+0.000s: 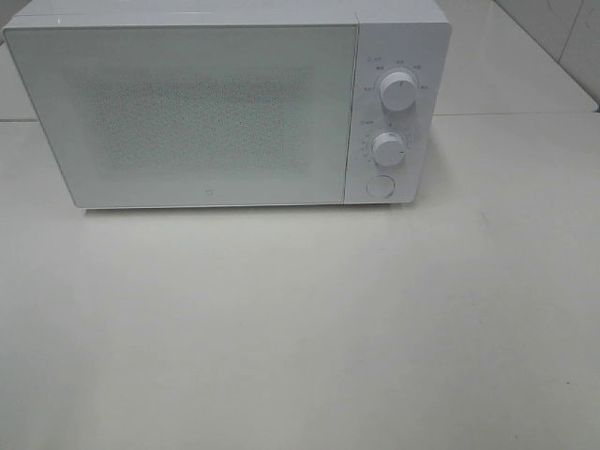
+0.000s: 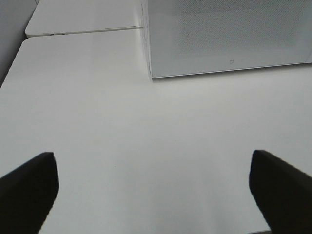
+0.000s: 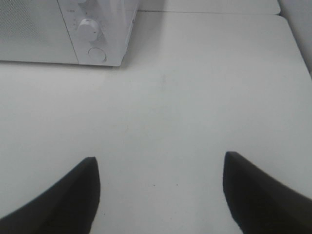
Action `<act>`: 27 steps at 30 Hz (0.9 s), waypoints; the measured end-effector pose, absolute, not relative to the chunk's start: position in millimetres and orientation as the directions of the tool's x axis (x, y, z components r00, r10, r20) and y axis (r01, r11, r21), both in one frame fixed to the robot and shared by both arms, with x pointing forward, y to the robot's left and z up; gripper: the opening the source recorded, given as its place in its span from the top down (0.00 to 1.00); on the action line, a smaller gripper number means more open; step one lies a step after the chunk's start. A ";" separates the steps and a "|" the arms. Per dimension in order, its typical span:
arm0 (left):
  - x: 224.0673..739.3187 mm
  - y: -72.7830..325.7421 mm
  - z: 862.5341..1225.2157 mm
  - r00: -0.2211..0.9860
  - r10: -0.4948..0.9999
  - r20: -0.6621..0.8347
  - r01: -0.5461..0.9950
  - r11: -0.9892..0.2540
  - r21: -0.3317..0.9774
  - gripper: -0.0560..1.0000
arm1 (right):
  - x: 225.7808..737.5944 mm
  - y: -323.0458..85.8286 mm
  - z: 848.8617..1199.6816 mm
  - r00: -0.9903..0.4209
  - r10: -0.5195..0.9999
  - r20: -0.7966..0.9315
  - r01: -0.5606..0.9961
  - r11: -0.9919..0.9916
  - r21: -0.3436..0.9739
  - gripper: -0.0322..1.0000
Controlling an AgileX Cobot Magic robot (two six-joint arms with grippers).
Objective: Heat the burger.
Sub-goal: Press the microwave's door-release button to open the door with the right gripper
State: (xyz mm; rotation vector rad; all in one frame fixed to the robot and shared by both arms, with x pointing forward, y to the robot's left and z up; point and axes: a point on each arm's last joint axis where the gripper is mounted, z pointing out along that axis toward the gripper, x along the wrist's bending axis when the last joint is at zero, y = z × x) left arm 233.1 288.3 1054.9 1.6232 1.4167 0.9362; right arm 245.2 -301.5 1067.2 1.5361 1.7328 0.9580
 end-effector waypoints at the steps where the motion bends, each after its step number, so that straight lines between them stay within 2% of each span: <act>1: 233.1 288.3 1054.9 0.111 0.993 0.039 0.425 -0.083 0.901 0.01 | 245.2 -301.5 1067.2 -0.127 0.992 0.012 0.538 0.058 0.841 0.30; 6: 233.1 288.3 1054.9 0.111 0.993 0.039 0.425 -0.083 0.901 0.01 | 231.3 -303.6 1053.1 -0.081 0.997 0.010 0.483 0.030 0.875 0.30; 27: 233.1 288.3 1054.9 0.111 0.993 0.039 0.425 -0.083 0.901 0.01 | 230.3 -303.5 1052.5 -0.064 0.998 0.011 0.477 0.021 0.879 0.30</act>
